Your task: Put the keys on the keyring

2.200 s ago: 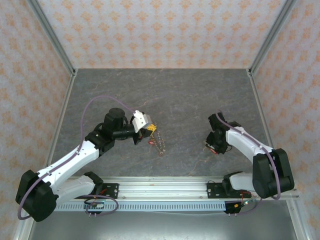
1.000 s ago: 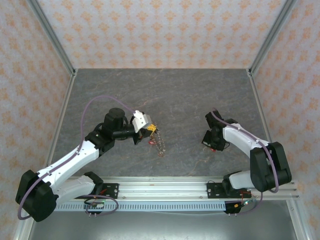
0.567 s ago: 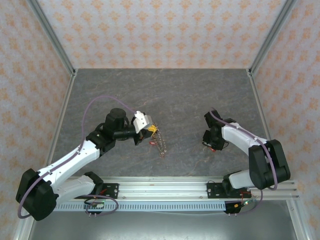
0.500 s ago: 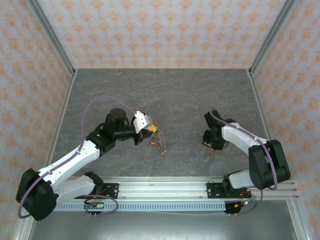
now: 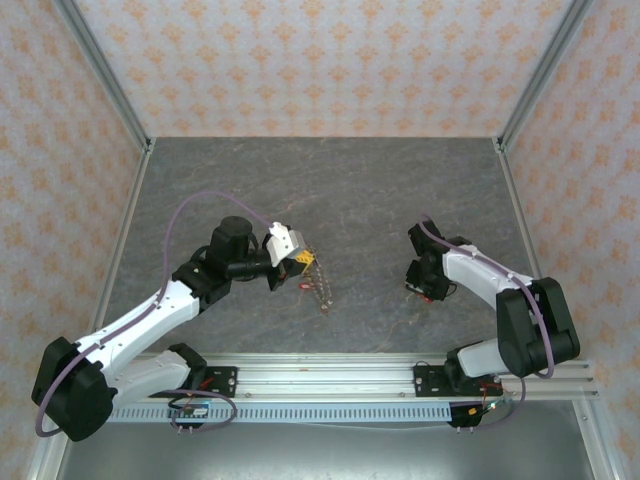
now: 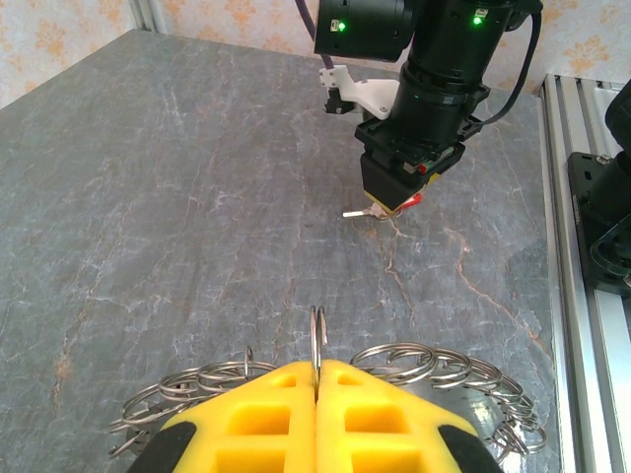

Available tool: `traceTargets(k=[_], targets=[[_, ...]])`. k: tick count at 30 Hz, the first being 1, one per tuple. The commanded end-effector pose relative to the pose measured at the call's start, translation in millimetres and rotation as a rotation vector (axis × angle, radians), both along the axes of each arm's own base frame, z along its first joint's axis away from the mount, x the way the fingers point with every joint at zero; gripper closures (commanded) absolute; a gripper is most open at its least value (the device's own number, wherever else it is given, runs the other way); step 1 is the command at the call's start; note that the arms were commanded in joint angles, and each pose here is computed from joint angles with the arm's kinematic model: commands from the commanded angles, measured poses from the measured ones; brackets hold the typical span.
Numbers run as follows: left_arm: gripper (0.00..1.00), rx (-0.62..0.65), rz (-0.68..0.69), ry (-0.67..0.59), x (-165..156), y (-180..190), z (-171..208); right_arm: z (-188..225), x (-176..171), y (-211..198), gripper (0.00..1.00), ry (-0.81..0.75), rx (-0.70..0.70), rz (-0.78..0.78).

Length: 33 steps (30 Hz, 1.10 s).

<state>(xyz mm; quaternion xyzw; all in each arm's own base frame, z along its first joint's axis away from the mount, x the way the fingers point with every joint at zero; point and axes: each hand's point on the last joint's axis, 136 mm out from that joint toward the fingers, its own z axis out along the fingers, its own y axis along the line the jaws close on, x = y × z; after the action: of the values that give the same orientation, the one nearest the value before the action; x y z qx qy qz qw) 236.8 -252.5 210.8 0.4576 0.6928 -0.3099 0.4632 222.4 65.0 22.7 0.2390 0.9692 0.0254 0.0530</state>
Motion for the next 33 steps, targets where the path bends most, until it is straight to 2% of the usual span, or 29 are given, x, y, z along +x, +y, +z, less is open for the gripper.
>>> traceTargets(k=[1, 10, 17, 22, 28, 33], targets=[[1.0, -0.038, -0.024, -0.058, 1, -5, 26, -1, -4, -6, 0.75, 0.017, -0.039, -0.016], [1.0, -0.037, -0.008, -0.065, 3, -5, 27, 7, 2, -12, 0.72, -0.03, -0.069, -0.009], [1.0, -0.037, -0.018, -0.057, 2, -7, 27, -12, -5, -5, 0.73, 0.027, -0.033, -0.011], [1.0, -0.033, -0.02, -0.056, 2, -7, 26, -14, -4, 1, 0.83, 0.01, 0.003, -0.007], [1.0, -0.033, -0.007, -0.069, 3, -5, 28, 3, 3, -3, 0.97, -0.03, -0.022, 0.025], [1.0, -0.033, -0.014, -0.057, 3, -7, 26, 13, 7, -4, 0.97, -0.035, -0.043, 0.063]])
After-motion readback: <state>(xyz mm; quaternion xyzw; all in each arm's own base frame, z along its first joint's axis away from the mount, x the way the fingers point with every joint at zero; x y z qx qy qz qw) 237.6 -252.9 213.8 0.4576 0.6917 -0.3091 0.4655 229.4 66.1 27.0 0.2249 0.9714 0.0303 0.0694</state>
